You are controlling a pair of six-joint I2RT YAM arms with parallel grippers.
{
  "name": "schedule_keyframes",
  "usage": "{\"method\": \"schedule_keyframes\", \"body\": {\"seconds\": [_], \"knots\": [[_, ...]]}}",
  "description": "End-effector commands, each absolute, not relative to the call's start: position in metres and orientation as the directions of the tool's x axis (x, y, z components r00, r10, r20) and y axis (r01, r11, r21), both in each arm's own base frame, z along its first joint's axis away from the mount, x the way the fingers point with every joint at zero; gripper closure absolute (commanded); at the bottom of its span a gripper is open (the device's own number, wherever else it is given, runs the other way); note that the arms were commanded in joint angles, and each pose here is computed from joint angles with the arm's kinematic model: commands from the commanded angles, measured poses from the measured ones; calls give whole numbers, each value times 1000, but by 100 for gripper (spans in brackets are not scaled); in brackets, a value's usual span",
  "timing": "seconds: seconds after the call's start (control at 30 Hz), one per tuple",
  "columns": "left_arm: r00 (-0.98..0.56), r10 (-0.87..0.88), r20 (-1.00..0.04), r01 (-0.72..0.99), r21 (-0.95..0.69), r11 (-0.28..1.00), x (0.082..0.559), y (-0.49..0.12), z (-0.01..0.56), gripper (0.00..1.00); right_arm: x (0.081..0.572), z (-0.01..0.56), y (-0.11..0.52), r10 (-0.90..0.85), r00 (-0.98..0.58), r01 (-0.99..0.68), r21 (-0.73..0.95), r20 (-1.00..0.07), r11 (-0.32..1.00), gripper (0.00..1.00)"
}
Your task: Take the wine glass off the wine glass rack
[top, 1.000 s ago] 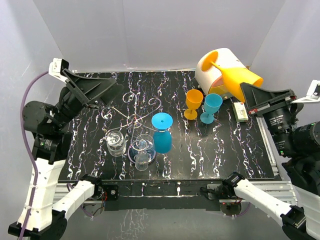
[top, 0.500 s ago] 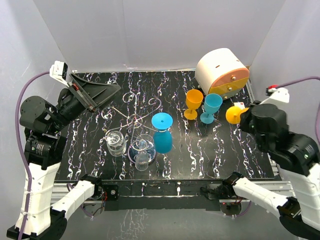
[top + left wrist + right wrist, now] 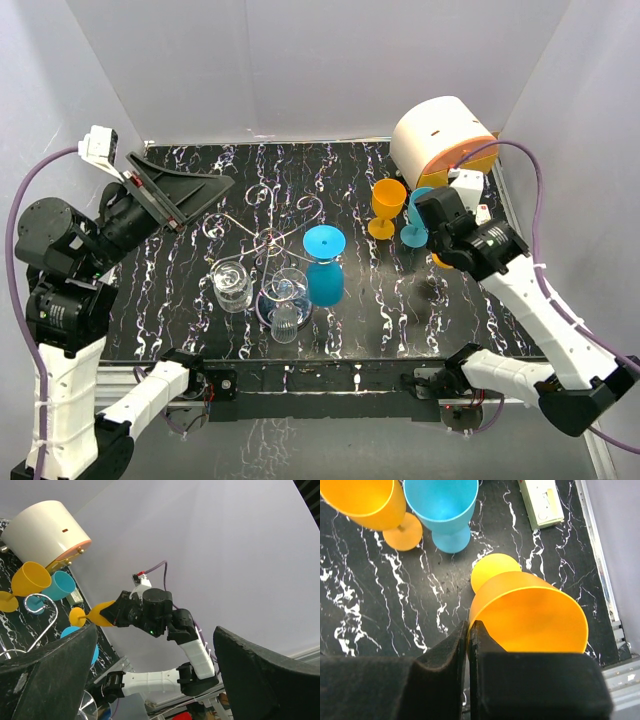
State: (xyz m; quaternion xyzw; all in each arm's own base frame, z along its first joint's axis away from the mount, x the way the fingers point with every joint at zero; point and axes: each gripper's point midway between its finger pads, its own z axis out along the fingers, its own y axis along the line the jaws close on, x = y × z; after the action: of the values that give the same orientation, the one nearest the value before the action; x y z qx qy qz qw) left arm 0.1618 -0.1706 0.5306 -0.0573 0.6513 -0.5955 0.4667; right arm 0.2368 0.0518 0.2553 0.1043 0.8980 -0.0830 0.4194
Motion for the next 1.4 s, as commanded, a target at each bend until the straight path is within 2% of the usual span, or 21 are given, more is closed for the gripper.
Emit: {"method": "schedule_keyframes", "body": {"seconds": [0.0, 0.27, 0.53, 1.03, 1.2, 1.37], "knots": [[-525, -623, -579, 502, -803, 323, 150, -164, 538, 1, 274, 258, 49, 167, -553, 305, -12, -816, 952, 100], [-514, -624, -589, 488, -799, 352, 144, -159, 534, 1, 318, 222, 7, 258, -602, 327, 61, -755, 943, 100], [-521, -616, -591, 491, -798, 350, 142, -160, 535, 1, 349, 201, 2, 299, -627, 354, 79, -719, 932, 100], [-537, -615, -578, 483, -808, 337, 136, -160, 531, 1, 367, 190, -10, 297, -650, 384, 36, -699, 923, 100], [-538, -615, -576, 486, -808, 333, 136, -161, 531, 1, 366, 205, -9, 288, -638, 372, 42, -714, 927, 77], [-542, -616, -572, 483, -812, 328, 135, -161, 530, 1, 362, 238, -11, 286, -579, 369, 67, -764, 927, 62]]}}
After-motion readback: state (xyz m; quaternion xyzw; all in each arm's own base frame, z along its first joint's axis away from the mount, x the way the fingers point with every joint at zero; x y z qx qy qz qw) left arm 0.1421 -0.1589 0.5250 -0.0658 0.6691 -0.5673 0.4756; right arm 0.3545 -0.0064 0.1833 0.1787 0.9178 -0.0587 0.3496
